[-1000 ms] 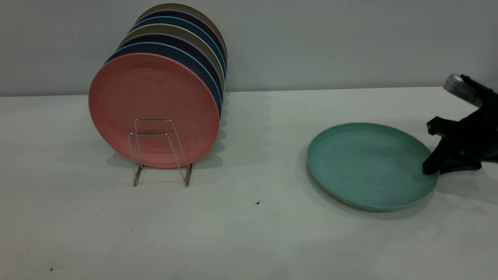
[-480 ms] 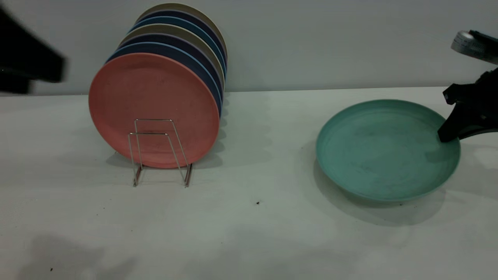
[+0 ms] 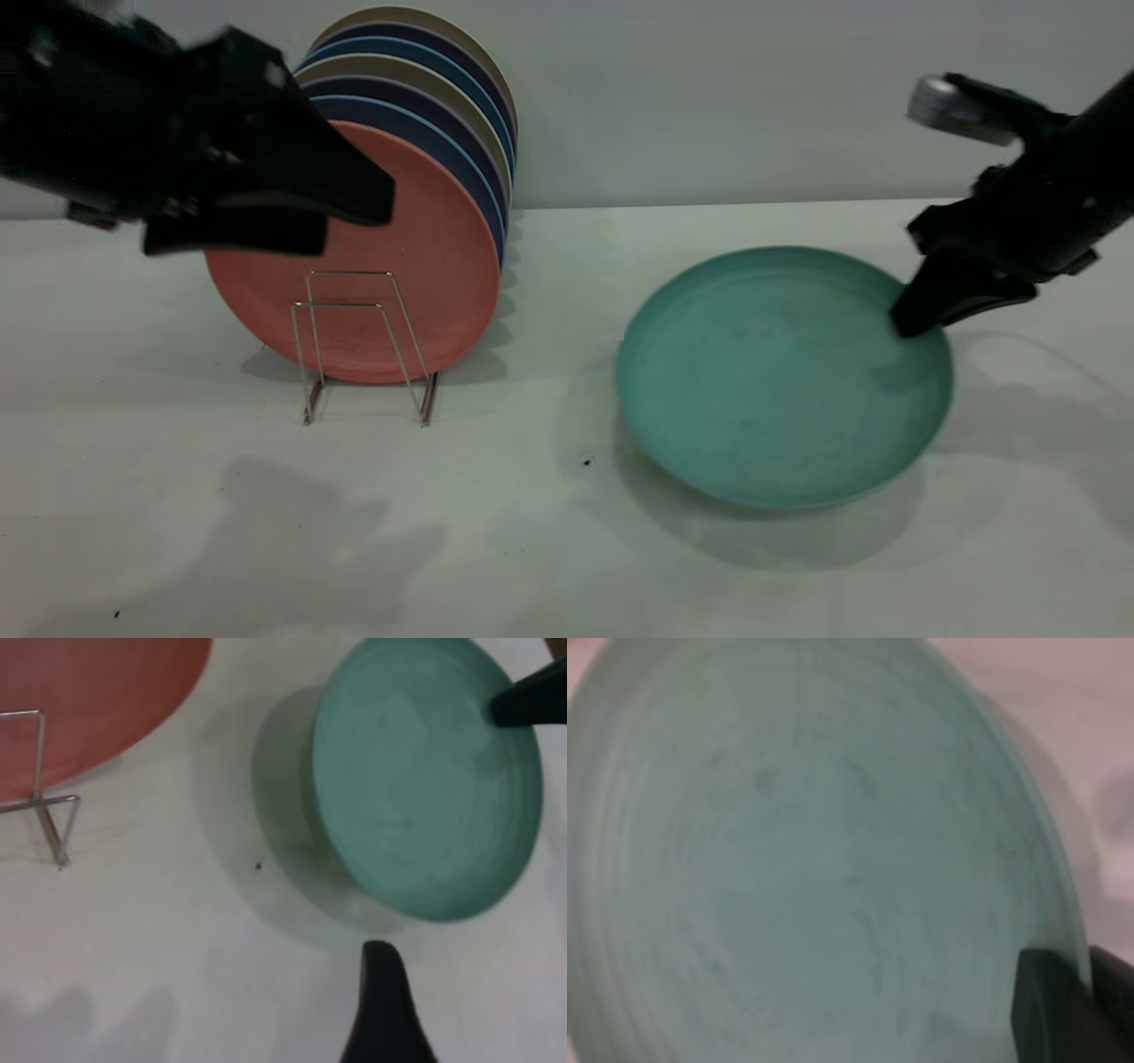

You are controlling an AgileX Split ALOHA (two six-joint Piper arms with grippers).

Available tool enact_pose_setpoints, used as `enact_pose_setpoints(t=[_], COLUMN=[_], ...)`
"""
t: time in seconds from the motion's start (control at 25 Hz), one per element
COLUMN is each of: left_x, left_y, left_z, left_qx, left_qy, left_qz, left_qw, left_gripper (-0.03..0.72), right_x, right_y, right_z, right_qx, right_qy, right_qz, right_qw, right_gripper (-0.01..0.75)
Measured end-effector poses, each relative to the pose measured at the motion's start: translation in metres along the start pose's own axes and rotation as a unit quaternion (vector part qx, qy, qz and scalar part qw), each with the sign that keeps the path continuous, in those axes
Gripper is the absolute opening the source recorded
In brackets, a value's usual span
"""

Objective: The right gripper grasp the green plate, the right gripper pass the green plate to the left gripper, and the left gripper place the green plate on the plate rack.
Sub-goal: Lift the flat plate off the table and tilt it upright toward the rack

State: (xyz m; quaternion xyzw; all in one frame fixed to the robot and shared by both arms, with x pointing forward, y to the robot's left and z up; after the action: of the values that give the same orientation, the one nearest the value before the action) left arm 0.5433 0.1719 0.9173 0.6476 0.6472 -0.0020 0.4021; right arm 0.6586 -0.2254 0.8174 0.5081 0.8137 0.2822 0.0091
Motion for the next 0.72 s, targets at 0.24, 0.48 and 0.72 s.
enact_pose_setpoints(t=[0.24,0.48,0.72], left_x=[0.005,0.01,0.014], left_y=[0.002,0.004,0.003], left_z=[0.023,0.035,0.044], left_qx=[0.015,0.02,0.026], left_qy=[-0.008,-0.006,-0.004], left_qz=[-0.023,-0.036,-0.047], left_qw=[1.0,0.999,0.999], left_gripper=[0.539,0.539,0.539], right_x=[0.036,0.063,0.095], right_y=[0.011,0.022,0.035], right_z=[0.007,0.001,0.0], right_qx=[-0.019,-0.055,-0.084], right_qy=[0.062,0.151,0.214], right_qz=[-0.013,0.001,0.008], right_qw=[0.998,0.987,0.973], right_gripper=[0.013,0.013,0.013])
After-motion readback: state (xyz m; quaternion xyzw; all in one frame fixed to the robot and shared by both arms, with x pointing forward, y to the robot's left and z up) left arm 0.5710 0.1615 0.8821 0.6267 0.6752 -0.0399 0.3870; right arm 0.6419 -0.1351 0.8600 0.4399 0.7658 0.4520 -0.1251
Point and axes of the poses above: a point on each arm's last joint axis where the gripper is mounted, z pointing out along that axis toward the gripper, x along the wrist's bending axis when the last joint is at zero, y = z × x, the point moved 6 cm from there along z, pointing out along that axis toward the gripper, and after that the axes turned 8 degrees about -z, right-handed, at the moved point
